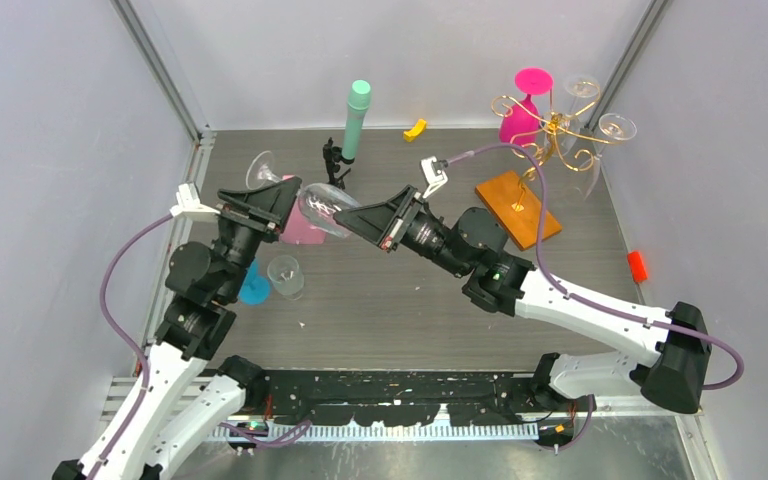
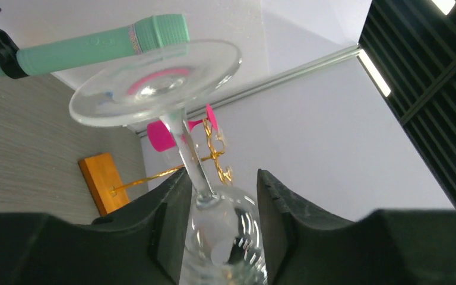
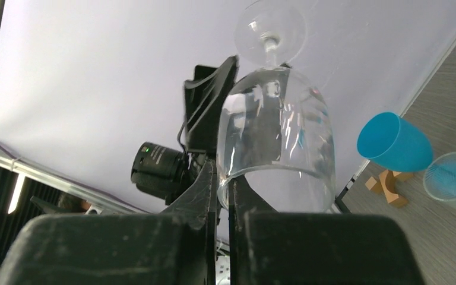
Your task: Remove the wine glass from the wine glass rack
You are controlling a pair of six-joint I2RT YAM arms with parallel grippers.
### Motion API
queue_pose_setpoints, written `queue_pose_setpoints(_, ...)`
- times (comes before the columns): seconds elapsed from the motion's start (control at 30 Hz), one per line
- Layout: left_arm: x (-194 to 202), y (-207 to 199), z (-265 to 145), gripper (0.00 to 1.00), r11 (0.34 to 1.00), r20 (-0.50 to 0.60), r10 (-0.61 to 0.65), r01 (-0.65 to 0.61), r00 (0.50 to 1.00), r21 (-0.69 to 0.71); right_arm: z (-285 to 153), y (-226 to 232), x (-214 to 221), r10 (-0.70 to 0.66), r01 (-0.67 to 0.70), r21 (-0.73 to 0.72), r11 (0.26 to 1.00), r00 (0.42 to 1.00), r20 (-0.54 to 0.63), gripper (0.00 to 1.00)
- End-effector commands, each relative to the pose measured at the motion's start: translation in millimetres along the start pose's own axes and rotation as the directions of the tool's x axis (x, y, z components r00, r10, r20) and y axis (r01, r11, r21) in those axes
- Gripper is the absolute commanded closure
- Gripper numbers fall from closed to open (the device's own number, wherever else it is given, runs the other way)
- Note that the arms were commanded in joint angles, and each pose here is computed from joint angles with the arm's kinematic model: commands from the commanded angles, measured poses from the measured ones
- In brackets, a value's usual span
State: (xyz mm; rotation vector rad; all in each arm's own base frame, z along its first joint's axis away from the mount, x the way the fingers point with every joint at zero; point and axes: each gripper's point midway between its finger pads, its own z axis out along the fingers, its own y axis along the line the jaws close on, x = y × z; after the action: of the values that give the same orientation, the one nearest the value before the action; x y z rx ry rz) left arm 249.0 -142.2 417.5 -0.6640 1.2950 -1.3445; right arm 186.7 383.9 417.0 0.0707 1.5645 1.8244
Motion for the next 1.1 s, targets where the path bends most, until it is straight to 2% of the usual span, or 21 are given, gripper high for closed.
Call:
queue_pose_setpoints(0.0, -6, -27, -22, 0.43, 0.993, 0.005, 0.064, -0.064, 0.998, 0.096, 10, 13, -33, -0.047, 0.048, -0.005, 0.999, 0.990, 0.136, 1.00)
queue_pose_setpoints(0.07, -6, -27, -27, 0.27, 0.992, -0.001, 0.091, -0.090, 0.996, 0.093, 11, 19, -34, -0.049, 0.053, -0.025, 0.998, 0.989, 0.137, 1.00)
queue_pose_setpoints(0.13, -5, -27, -31, 0.16, 0.989, -0.012, 0.118, -0.116, 0.993, 0.090, 11, 23, -35, -0.050, 0.056, -0.037, 0.998, 0.989, 0.138, 1.00)
queue_pose_setpoints(0.27, 2, -20, -40, 0.04, 0.982, -0.065, 0.181, -0.176, 0.981, 0.068, 9, 23, -37, -0.064, 0.067, -0.019, 0.998, 0.988, 0.142, 1.00)
queue_pose_setpoints(0.4, 7, -6, -52, 0.02, 0.950, -0.119, 0.312, -0.310, 0.943, 0.033, -1, 12, -35, -0.122, 0.114, 0.077, 0.991, 0.987, 0.101, 1.00)
queue_pose_setpoints(0.53, -2, -15, -65, 0.01, 0.890, -0.109, 0.457, -0.453, 0.883, 0.060, -21, 1, -26, -0.205, 0.204, 0.196, 0.959, 0.979, -0.016, 1.00)
queue_pose_setpoints(0.57, -5, -19, -66, 0.01, 0.869, -0.102, 0.494, -0.489, 0.863, 0.070, -30, -16, -19, -0.208, 0.219, 0.265, 0.939, 0.976, -0.068, 1.00)
queue_pose_setpoints(0.67, -11, -22, -69, 0.01, 0.814, -0.093, 0.581, -0.577, 0.808, 0.071, -48, -21, -17, -0.249, 0.285, 0.330, 0.900, 0.957, -0.147, 1.00)
queue_pose_setpoints(0.73, -13, -21, -68, 0.01, 0.781, -0.098, 0.624, -0.621, 0.775, 0.066, -66, -40, -8, -0.257, 0.344, 0.410, 0.845, 0.932, -0.254, 1.00)
queue_pose_setpoints(0.87, -15, -9, -63, 0.01, 0.752, -0.132, 0.655, -0.659, 0.744, 0.017, -86, -72, 3, -0.269, 0.470, 0.498, 0.728, 0.865, -0.424, 1.00)
queue_pose_setpoints(0.97, -30, 15, -64, 0.01, 0.718, -0.163, 0.664, -0.683, 0.730, -0.136, -90, -94, 14, -0.265, 0.568, 0.524, 0.635, 0.797, -0.543, 1.00)
queue_pose_setpoints(1.03, -54, 36, -72, 0.01, 0.648, -0.165, 0.687, -0.699, 0.708, -0.303, -98, -109, 23, -0.258, 0.645, 0.535, 0.546, 0.736, -0.625, 1.00)
queue_pose_setpoints(1.07, -58, 41, -74, 0.01, 0.625, -0.171, 0.696, -0.706, 0.698, -0.333, -97, -111, 25, -0.258, 0.663, 0.529, 0.529, 0.720, -0.644, 1.00)
